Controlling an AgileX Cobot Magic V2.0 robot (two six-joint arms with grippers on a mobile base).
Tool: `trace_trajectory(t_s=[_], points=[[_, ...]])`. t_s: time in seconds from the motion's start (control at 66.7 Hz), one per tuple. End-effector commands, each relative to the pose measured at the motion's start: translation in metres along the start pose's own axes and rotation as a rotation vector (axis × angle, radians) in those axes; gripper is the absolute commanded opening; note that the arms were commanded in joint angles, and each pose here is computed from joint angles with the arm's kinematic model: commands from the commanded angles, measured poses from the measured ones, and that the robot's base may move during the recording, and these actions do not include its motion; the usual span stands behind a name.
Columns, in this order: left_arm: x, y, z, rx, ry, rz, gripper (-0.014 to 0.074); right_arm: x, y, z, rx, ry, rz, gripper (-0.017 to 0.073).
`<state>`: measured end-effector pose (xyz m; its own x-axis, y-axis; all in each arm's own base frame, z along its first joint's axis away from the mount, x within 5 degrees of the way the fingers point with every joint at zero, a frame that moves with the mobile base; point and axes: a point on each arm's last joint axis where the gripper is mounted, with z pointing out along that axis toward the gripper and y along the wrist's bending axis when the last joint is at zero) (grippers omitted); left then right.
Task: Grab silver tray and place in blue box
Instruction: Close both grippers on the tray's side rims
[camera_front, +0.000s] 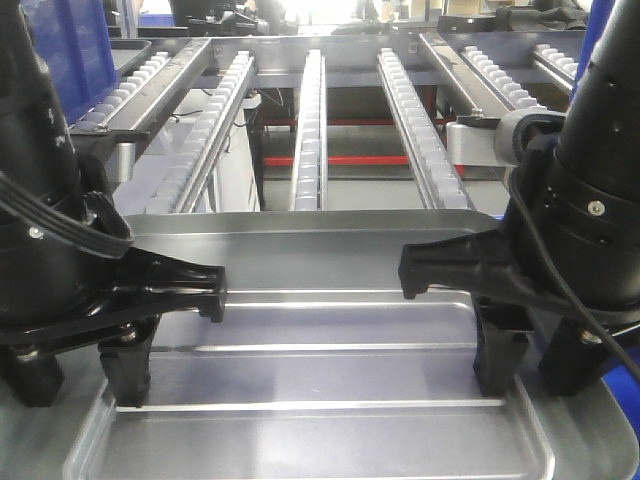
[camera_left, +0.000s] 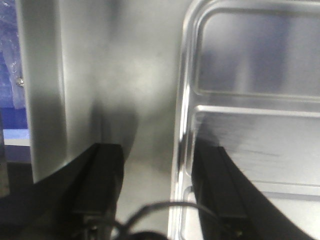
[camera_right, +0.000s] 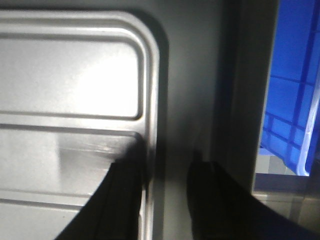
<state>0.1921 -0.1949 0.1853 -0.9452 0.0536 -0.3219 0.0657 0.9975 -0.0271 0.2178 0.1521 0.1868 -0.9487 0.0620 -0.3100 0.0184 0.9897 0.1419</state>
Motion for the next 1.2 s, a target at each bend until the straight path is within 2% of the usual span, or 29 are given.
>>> trace_trajectory(t_s=[0.0,0.27,0.39,0.509,0.644,0.989,1.184], points=[[-0.004,-0.002,-0.007,0.017,-0.027,-0.005,0.0244,-0.008,0.002,-0.011,-0.028,-0.050,0.000,0.0364],[-0.004,-0.002,-0.007,0.013,-0.025,-0.005,0.0227,-0.008,0.002,-0.011,-0.028,-0.050,0.000,0.0363],[-0.004,-0.002,-0.007,0.013,-0.025,-0.005,0.0110,-0.008,0.002,-0.011,-0.028,-0.050,0.000,0.0329],[-0.004,-0.002,-0.007,0.014,-0.023,-0.007,-0.0020,-0.008,0.002,-0.011,-0.028,-0.050,0.000,0.0193],[-0.004,-0.002,-0.007,0.016,-0.020,-0.012,-0.0010,-0.008,0.002,-0.011,-0.028,-0.050,0.000,0.0046],[-0.004,-0.003,-0.008,0.033,-0.024,-0.019,-0.0004,-0.009,0.002,-0.011,-0.030,-0.052,-0.002,0.0052],[-0.006,-0.001,-0.022,0.068,-0.058,-0.031,-0.0004,-0.006,-0.001,-0.012,-0.002,-0.026,-0.006,0.0052]])
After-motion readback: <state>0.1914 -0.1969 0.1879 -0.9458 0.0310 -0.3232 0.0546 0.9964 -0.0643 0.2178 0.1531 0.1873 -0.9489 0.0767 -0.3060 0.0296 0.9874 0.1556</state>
